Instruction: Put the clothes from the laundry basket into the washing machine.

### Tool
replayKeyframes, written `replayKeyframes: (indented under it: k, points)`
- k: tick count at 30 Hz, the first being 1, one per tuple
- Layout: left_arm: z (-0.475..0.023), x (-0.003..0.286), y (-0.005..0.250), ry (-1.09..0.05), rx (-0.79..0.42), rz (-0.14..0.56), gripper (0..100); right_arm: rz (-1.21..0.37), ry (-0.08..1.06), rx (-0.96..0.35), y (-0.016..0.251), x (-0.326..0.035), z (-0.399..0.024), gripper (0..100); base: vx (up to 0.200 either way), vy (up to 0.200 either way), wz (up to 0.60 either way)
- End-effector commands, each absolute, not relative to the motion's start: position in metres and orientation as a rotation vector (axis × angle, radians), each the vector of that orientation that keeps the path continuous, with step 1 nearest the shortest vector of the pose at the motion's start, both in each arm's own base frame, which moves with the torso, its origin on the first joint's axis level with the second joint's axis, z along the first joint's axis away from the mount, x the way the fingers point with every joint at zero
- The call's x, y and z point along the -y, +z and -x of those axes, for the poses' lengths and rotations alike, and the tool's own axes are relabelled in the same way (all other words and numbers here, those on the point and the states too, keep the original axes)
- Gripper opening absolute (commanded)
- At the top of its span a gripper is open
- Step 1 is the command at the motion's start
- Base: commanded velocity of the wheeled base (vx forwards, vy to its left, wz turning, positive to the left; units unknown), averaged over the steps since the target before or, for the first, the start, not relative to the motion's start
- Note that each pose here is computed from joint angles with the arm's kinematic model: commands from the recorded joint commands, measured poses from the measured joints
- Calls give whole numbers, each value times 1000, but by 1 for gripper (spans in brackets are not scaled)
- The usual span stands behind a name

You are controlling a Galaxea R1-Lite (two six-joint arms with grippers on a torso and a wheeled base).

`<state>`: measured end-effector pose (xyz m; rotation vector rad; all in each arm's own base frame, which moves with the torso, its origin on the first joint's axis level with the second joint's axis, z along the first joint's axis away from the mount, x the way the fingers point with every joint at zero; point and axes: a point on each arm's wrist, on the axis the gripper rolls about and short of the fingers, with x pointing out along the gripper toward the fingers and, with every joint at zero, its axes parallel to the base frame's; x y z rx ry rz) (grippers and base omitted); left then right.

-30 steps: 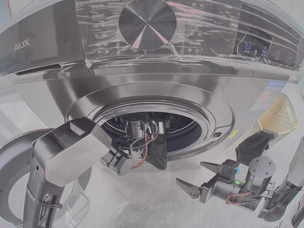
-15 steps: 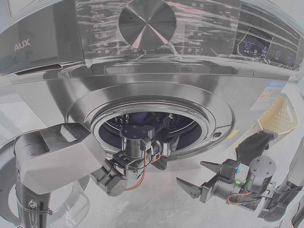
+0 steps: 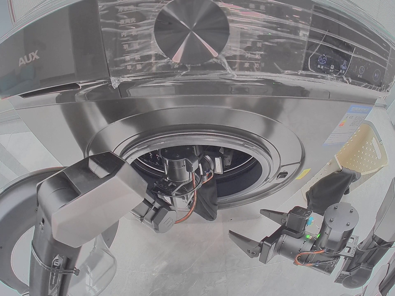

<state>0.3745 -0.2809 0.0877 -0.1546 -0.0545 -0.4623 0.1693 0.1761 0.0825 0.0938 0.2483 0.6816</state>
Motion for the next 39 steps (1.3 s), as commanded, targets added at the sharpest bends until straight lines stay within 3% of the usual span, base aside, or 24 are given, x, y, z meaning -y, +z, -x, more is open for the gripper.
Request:
replayKeyframes:
  k: [1,8,9,21,29,30,34,39]
  points:
    - [-406,280,49,-422,33,138,100,-92,681,-249,82,-176,-169,100,0,0,0]
    - [-430,284,42,-404,45,137,100,-93,683,-249,82,-176,-169,100,0,0,0]
    - [-432,283,42,-401,45,137,0,-92,681,-250,82,-176,-170,100,0,0,0]
    - [-466,270,59,-312,142,181,0,-90,683,-255,81,-176,-169,100,0,0,0]
    - [-464,269,63,-311,137,181,0,-90,683,-255,81,-176,-169,100,0,0,0]
    - [-462,270,64,-314,136,181,100,-91,683,-255,81,-176,-169,100,0,0,0]
    - [-454,274,73,-330,134,192,100,-90,683,-255,81,-176,-169,100,0,0,0]
    - [-406,294,93,-410,76,191,100,-89,683,-256,81,-176,-169,100,0,0,0]
